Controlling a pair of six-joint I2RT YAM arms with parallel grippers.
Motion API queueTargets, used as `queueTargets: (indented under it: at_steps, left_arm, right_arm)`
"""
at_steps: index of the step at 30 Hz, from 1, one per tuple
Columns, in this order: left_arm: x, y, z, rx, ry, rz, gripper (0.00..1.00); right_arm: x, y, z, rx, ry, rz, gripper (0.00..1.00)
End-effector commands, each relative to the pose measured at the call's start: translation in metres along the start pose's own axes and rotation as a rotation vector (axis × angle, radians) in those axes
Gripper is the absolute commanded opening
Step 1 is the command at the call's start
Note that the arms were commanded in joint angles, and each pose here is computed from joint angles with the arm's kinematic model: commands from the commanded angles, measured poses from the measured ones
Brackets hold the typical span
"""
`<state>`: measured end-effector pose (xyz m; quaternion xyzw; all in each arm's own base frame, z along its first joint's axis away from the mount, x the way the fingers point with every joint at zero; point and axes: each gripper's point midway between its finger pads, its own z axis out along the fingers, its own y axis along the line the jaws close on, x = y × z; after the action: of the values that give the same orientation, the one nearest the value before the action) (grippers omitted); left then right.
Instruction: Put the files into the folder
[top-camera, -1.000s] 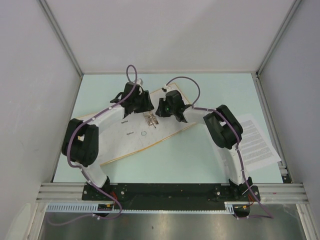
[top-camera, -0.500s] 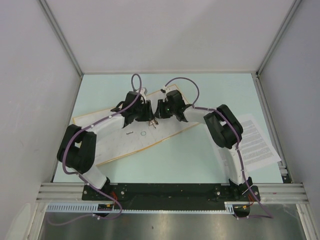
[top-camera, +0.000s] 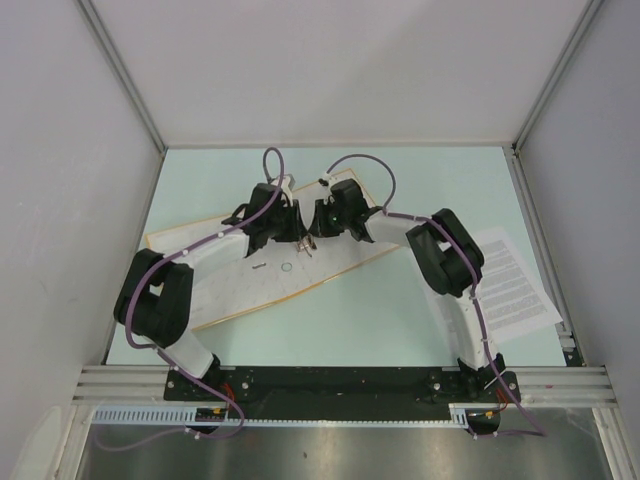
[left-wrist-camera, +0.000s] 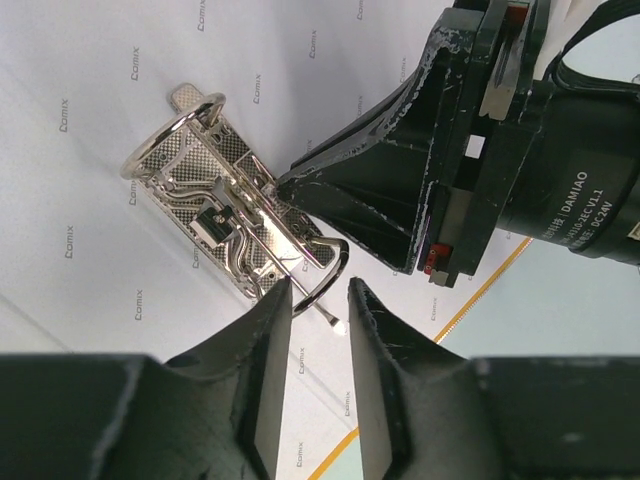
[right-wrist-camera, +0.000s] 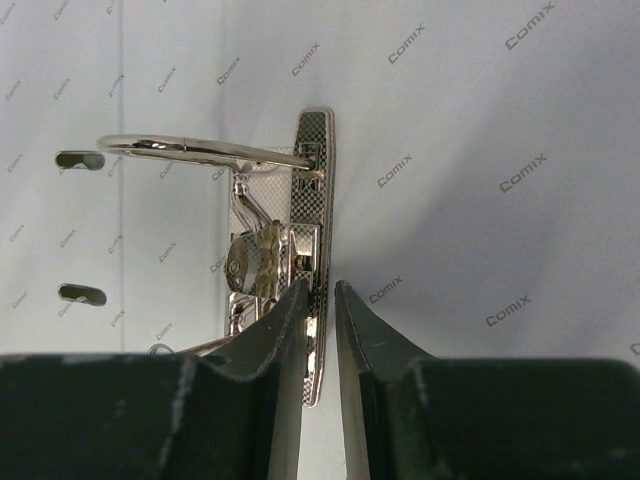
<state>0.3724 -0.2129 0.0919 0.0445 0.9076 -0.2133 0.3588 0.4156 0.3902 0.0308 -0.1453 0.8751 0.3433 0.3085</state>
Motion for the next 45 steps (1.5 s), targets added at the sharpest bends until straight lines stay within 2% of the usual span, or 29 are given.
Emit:
queueTargets:
  at_steps: [1, 8, 13, 17, 18, 20, 21, 24, 29, 35, 42, 45]
  left_arm:
    - [0.0, -0.004, 0.002, 0.018, -0.017, 0.016, 0.32]
    - [0.011, 0.001, 0.002, -0.008, -0.004, 0.006, 0.27]
    - [0.018, 0.007, 0.001, -0.034, 0.005, -0.011, 0.21]
    - [0.024, 0.008, 0.003, -0.028, 0.012, -0.022, 0.2]
    - [0.026, 0.007, 0.003, -0.021, 0.017, -0.019, 0.22]
    - [0.025, 0.005, 0.0, -0.015, 0.015, -0.013, 0.32]
    - [0.025, 0.004, -0.003, -0.007, 0.013, -0.013, 0.4]
    - [0.015, -0.003, -0.015, 0.023, -0.039, -0.003, 0.52]
    - [0.018, 0.005, -0.011, -0.016, -0.005, 0.038, 0.52]
    - [0.016, 0.015, 0.005, -0.054, -0.004, 0.089, 0.45]
    - [0.012, 0.008, 0.005, -0.024, -0.01, 0.089, 0.16]
    - [0.018, 0.006, 0.003, -0.014, 0.006, 0.077, 0.1]
  right_arm:
    - [0.053, -0.023, 0.007, 0.14, 0.153, -0.044, 0.21]
    - [0.082, -0.033, 0.004, 0.239, 0.229, -0.062, 0.18]
    - [0.106, -0.033, -0.002, 0.301, 0.277, -0.073, 0.1]
    - [0.116, -0.031, -0.006, 0.313, 0.289, -0.081, 0.12]
    - [0.115, -0.031, -0.006, 0.299, 0.291, -0.055, 0.13]
    - [0.112, -0.032, -0.007, 0.26, 0.301, -0.007, 0.14]
    - [0.109, -0.031, -0.008, 0.251, 0.296, 0.009, 0.15]
    - [0.103, -0.025, -0.008, 0.201, 0.288, 0.033, 0.17]
    - [0.1, -0.015, -0.008, 0.128, 0.296, 0.062, 0.17]
    - [0.097, -0.011, -0.011, 0.084, 0.308, 0.078, 0.17]
    - [0.082, 0.001, -0.023, 0.039, 0.309, 0.093, 0.28]
    - [0.082, 0.001, -0.026, 0.045, 0.325, 0.083, 0.27]
